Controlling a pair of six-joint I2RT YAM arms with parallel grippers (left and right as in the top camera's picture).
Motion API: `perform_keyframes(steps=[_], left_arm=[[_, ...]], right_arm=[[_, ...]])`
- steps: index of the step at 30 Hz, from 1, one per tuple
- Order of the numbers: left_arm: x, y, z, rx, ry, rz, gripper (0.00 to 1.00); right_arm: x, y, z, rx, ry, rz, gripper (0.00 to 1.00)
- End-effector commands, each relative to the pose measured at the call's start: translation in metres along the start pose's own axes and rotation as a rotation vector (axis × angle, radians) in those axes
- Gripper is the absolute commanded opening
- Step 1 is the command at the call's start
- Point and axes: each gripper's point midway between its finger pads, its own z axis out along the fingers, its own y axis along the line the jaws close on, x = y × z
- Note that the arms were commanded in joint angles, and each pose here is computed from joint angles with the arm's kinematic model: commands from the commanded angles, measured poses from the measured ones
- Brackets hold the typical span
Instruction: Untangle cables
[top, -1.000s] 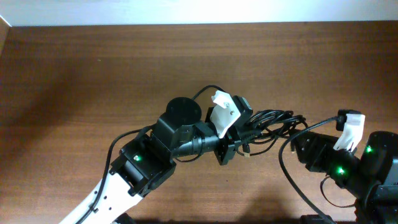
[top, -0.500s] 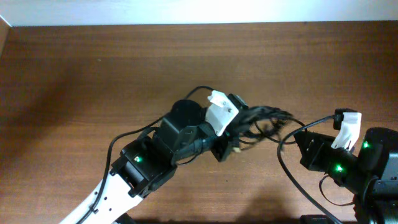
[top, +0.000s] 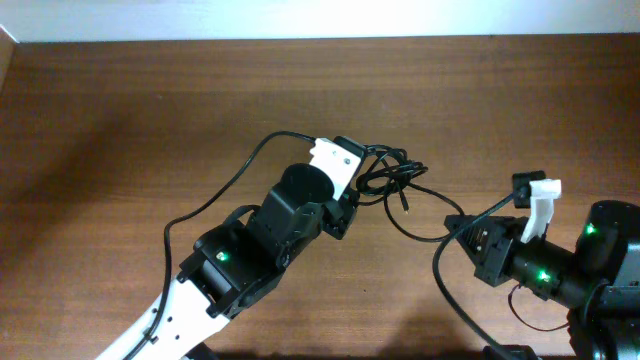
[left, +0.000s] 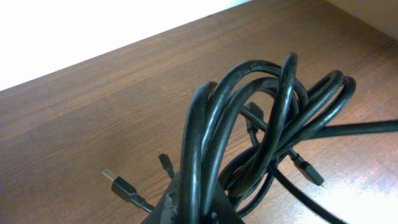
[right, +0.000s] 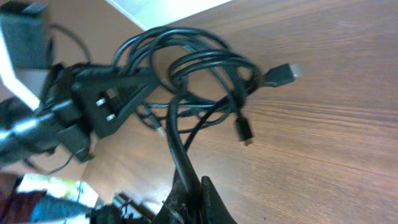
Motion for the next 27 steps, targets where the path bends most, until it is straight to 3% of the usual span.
perform_keyframes(steps=[1, 6, 9, 21, 27], left_arm=[[-0.01, 0.016, -0.008, -0.076, -0.036, 0.003, 0.0], [-0.01, 0.017, -0.008, -0.085, -0.036, 0.012, 0.0], [-0.011, 0.021, -0.008, -0.106, -0.034, 0.118, 0.0], [-0.054, 0.018, -0.013, -0.128, -0.196, 0.313, 0.0], [-0.054, 0.018, -0.014, -0.127, -0.199, 0.311, 0.0]], right_arm=[[0.008, 0.015, -0.003, -0.087, 0.031, -0.07, 0.04], [0.021, 0.041, -0.007, -0.252, 0.085, -0.132, 0.04], [0.028, 0.056, -0.011, -0.36, 0.11, -0.194, 0.04], [0.042, 0.036, 0.0, -0.304, 0.211, -0.107, 0.04], [0.045, -0.006, 0.006, -0.048, 0.225, -0.071, 0.04]])
